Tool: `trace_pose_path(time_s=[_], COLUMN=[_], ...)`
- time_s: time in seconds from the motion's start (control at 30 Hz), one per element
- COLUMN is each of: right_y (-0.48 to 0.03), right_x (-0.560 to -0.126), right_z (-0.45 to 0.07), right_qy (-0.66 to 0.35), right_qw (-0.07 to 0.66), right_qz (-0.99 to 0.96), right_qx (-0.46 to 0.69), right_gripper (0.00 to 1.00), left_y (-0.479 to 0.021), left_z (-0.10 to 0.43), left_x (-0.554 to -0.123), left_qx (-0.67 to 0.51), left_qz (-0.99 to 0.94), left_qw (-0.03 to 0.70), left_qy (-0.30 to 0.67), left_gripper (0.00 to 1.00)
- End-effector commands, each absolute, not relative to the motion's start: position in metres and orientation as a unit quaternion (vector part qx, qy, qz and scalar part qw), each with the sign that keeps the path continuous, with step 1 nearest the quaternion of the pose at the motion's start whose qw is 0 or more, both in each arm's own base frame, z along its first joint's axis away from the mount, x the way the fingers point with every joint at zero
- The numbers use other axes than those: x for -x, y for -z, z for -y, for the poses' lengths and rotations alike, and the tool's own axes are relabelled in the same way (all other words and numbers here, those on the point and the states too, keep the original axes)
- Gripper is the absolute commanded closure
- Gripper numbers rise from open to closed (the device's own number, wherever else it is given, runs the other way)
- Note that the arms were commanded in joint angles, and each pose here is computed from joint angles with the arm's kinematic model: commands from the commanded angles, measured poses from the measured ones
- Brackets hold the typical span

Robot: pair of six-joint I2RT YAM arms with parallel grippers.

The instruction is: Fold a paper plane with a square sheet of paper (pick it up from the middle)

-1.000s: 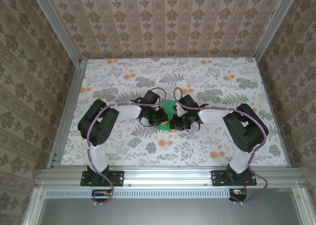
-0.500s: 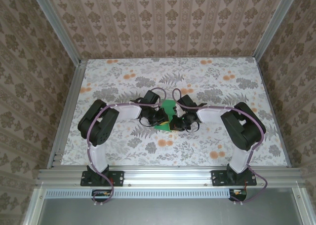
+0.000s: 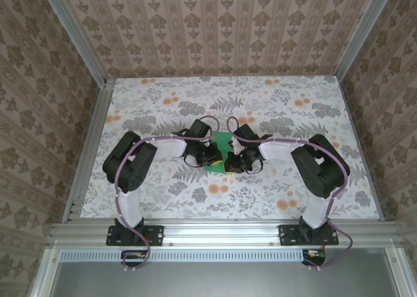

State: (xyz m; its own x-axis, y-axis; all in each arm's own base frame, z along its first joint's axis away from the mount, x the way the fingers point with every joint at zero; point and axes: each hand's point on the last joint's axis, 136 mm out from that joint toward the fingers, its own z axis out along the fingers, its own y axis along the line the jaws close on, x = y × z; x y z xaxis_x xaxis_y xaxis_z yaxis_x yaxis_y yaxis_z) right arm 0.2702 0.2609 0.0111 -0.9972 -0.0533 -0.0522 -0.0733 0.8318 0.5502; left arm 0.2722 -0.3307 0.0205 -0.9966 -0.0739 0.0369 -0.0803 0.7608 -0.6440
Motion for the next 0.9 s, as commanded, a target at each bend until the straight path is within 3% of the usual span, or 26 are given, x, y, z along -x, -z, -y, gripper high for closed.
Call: trace_pose_path(time_s=[0.0,0.87], right_y=[0.026,0.045], right_x=[-0.238,-0.218], right_z=[-0.229,-0.195], right_qy=[-0.198,-0.108], right_qw=[-0.051,-0.089], right_qz=[-0.979,-0.990], right_qx=[0.022,0.026], right_gripper=[0.91,0.91], left_y=[-0.004,-0.001], left_z=[0.320,0.289], left_x=[-0.274,-0.309], left_qx=[-0.047,-0.056], left_qz=[0.947,0.950], left_qw=[0.013,-0.009], left_qy=[-0.317,-0.308], left_gripper=[0.88,0.87])
